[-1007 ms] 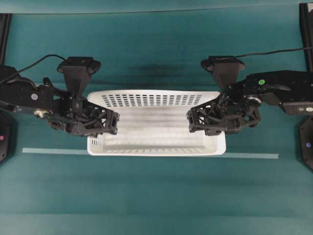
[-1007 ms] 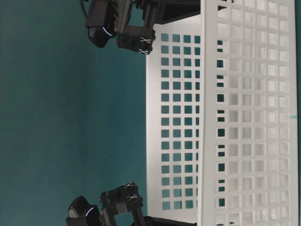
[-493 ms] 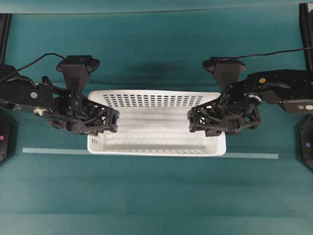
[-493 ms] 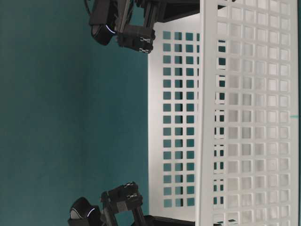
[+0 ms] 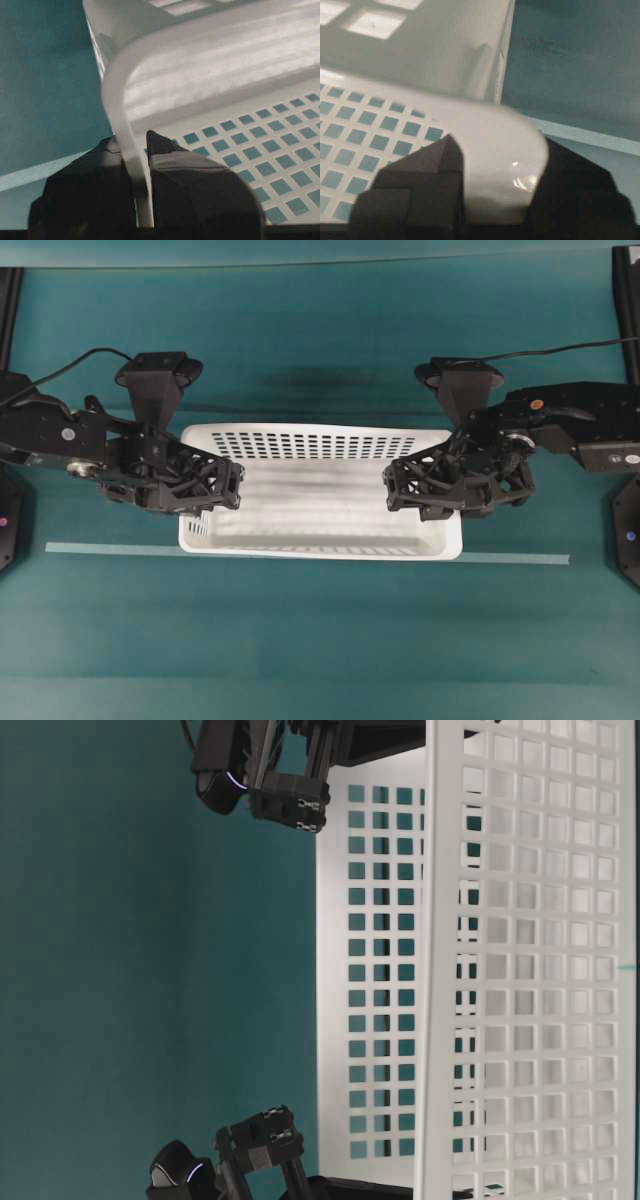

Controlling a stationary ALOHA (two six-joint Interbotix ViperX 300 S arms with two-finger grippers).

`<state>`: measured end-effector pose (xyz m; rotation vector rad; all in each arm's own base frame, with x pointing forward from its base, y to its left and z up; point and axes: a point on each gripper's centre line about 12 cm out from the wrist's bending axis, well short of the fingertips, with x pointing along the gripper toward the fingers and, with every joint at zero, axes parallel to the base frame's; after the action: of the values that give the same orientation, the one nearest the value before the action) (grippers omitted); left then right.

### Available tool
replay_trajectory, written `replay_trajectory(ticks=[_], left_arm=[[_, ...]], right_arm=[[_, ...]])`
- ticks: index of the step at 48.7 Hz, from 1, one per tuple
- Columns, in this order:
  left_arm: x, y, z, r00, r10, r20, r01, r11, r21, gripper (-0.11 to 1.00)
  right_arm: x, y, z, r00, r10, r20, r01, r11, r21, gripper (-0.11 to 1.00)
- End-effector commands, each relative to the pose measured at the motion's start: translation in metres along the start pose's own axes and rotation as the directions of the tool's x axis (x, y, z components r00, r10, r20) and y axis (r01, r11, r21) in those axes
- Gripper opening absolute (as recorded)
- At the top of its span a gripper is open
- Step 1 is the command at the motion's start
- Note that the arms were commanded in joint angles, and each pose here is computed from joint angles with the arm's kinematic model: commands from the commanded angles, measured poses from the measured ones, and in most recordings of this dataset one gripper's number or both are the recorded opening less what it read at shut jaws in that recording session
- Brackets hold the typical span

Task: Lift the white basket with both hands.
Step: 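Lower the basket back onto the table with both grippers, then open both grippers and pull them outward away from the basket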

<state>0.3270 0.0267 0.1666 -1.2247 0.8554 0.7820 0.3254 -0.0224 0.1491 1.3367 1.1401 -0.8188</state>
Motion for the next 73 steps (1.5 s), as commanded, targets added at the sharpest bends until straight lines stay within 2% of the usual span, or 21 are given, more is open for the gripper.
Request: replay_trajectory(ticks=[1, 8, 12, 16, 23, 28, 33, 42, 48, 54, 60, 64, 69, 73], left_arm=[[0.003, -0.012, 0.004, 0.997, -0.071, 0.020, 0.070, 0.997, 0.026, -0.02], [0.004, -0.010, 0.003, 0.997, -0.070, 0.019, 0.069, 0.997, 0.026, 0.04], [0.004, -0.009, 0.003, 0.998, -0.068, 0.019, 0.068, 0.997, 0.026, 0.12], [0.004, -0.008, 0.002, 0.998, -0.065, 0.017, 0.065, 0.998, 0.026, 0.23], [0.004, -0.008, 0.002, 0.998, -0.065, 0.018, 0.065, 0.998, 0.028, 0.55], [0.003, -0.008, 0.002, 0.998, -0.067, 0.018, 0.066, 0.997, 0.028, 0.75], [0.003, -0.008, 0.002, 0.998, -0.067, 0.018, 0.066, 0.997, 0.029, 0.84], [-0.008, -0.005, 0.002, 0.996, -0.090, 0.024, 0.090, 0.996, 0.025, 0.84], [-0.019, -0.005, 0.002, 0.992, -0.119, 0.030, 0.118, 0.993, 0.027, 0.84], [-0.035, -0.005, 0.001, 0.987, -0.159, 0.039, 0.157, 0.986, 0.048, 0.84], [-0.056, -0.007, -0.001, 0.974, -0.220, 0.048, 0.214, 0.970, 0.114, 0.84], [-0.072, -0.006, -0.001, 0.963, -0.264, 0.058, 0.255, 0.959, 0.127, 0.84], [-0.093, -0.005, -0.001, 0.943, -0.325, 0.072, 0.314, 0.940, 0.135, 0.84], [-0.111, -0.003, -0.001, 0.924, -0.373, 0.085, 0.360, 0.922, 0.140, 0.84]], right_arm=[[0.005, 0.009, -0.002, 1.000, 0.027, 0.000, -0.027, 0.999, -0.040, 0.20], [0.005, 0.010, -0.001, 0.999, 0.034, 0.004, -0.034, 0.999, -0.040, 0.20], [0.005, 0.011, 0.000, 0.999, 0.052, 0.013, -0.052, 0.998, -0.039, 0.27], [0.004, 0.013, 0.004, 0.996, 0.079, 0.033, -0.077, 0.996, -0.036, 0.44], [0.004, 0.012, 0.011, 0.994, 0.091, 0.054, -0.089, 0.995, -0.036, 0.81], [0.002, 0.009, 0.016, 0.994, 0.081, 0.067, -0.078, 0.996, -0.045, 0.96], [0.002, 0.003, 0.019, 0.996, 0.065, 0.065, -0.063, 0.997, -0.038, 0.97], [-0.007, -0.006, 0.015, 0.998, 0.044, 0.051, -0.043, 0.999, -0.021, 0.96], [-0.018, -0.007, 0.014, 0.996, 0.065, 0.056, -0.064, 0.998, -0.020, 0.96], [-0.035, -0.004, 0.013, 0.991, 0.115, 0.074, -0.113, 0.993, -0.037, 0.96], [-0.056, -0.003, 0.011, 0.980, 0.174, 0.095, -0.166, 0.982, -0.085, 0.96], [-0.074, -0.002, 0.010, 0.968, 0.225, 0.113, -0.213, 0.971, -0.110, 0.96], [-0.097, -0.002, 0.008, 0.944, 0.299, 0.140, -0.279, 0.949, -0.147, 0.96], [-0.118, -0.002, 0.004, 0.910, 0.379, 0.170, -0.339, 0.914, -0.221, 0.96]])
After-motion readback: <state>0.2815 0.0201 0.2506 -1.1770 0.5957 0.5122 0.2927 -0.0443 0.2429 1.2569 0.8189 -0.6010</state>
